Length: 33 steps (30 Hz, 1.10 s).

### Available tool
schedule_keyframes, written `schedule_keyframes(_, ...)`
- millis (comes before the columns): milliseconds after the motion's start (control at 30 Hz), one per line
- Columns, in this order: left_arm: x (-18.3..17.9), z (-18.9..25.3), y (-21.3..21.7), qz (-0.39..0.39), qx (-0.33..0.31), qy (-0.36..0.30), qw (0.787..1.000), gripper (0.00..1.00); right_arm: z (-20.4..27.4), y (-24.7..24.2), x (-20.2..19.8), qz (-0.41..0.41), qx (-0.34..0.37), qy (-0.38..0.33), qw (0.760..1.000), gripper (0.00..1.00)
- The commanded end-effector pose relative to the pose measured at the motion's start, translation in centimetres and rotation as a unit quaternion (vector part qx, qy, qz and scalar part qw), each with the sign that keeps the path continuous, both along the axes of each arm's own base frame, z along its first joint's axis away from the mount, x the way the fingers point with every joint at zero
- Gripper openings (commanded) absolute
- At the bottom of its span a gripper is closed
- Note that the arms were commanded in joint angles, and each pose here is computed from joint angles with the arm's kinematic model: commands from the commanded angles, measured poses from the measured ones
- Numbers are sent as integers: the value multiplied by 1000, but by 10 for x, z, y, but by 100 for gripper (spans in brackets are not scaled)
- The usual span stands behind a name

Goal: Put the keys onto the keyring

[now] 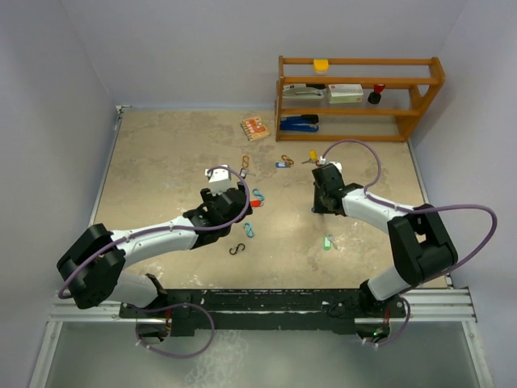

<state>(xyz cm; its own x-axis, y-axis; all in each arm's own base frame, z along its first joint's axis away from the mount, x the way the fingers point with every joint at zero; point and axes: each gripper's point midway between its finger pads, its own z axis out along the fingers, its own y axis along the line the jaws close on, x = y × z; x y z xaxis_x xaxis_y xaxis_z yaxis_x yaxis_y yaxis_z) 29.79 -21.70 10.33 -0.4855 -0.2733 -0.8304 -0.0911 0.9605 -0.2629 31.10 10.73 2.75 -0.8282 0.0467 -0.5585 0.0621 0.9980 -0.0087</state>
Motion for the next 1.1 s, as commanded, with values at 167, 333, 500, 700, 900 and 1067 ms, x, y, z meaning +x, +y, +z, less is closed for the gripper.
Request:
schedule_keyframes(167,5,8,-5,5,-20,-13,1000,75,8,4,14,-16,2,-14,1000,29)
schedule_keyframes(333,5,8,-4,6,-20,-13,1000,75,5,5,10,-14,4,-7,1000,25)
schedule_keyframes(500,5,7,-4,6,-19,-12,1000,75,7,4,10,-15,2,-6,1000,19)
schedule_keyframes(700,5,6,-5,6,-19,-11,1000,75,11,-4,11,-26,-13,-14,999,3)
schedule_keyframes(900,5,6,-5,5,-20,-10,1000,75,35,-7,18,-18,-22,-61,998,0)
schedule_keyframes(1067,5,5,-9,-7,-23,-10,1000,75,68,2,22,25,-1,-120,992,0)
